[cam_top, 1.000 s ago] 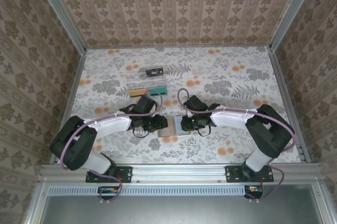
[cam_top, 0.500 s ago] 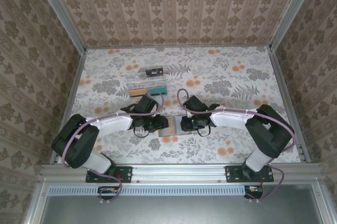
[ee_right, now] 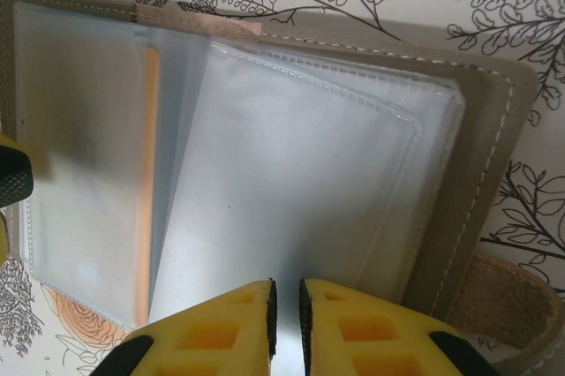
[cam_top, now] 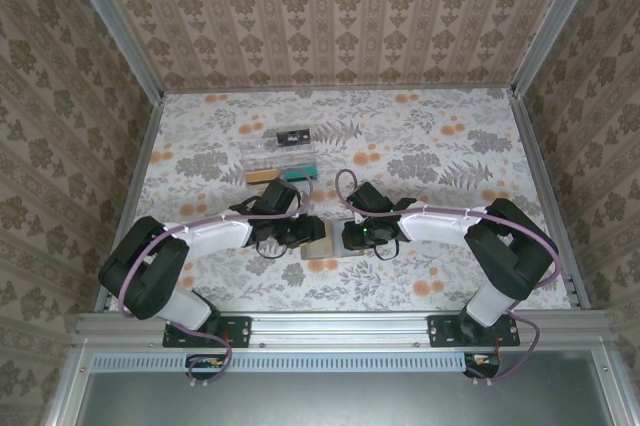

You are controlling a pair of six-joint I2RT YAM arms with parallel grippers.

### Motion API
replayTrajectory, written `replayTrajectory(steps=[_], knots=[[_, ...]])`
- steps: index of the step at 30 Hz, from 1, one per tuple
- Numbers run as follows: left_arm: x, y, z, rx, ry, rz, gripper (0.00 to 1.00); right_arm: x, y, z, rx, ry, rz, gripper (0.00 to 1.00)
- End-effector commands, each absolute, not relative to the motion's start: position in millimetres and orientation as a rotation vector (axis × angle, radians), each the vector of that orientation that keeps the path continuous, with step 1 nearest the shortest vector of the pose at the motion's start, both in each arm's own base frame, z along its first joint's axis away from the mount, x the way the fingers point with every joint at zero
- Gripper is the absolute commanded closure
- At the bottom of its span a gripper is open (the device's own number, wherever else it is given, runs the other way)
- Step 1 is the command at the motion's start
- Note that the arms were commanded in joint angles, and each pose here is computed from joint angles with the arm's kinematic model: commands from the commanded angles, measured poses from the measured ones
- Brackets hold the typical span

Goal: Take the credit cards out of the card holder

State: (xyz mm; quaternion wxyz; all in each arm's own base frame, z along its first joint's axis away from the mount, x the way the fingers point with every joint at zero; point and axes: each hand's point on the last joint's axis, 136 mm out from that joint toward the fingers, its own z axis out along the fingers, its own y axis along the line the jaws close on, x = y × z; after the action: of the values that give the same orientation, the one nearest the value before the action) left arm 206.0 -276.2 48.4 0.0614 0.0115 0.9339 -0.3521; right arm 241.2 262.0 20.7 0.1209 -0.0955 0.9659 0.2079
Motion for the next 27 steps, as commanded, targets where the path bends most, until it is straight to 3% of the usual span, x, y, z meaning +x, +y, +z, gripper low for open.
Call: replayTrajectory(steps=[1, 9, 27], knots=[[204.2, -277.0, 52.2, 0.039, 2.827, -1.061, 0.57, 240.1, 253.0, 19.9, -0.254, 2.833, 0.533, 0.8], [205.4, -258.5, 47.6, -0.004, 2.847, -0.961, 0.58, 251.6, 239.4, 45.5, -0.244, 2.765, 0.433, 0.75], [201.4, -256.5, 32.9, -0.006, 2.905, -0.929, 0.58, 243.4, 229.8, 8.1, -0.219, 2.858, 0.351, 0.74]])
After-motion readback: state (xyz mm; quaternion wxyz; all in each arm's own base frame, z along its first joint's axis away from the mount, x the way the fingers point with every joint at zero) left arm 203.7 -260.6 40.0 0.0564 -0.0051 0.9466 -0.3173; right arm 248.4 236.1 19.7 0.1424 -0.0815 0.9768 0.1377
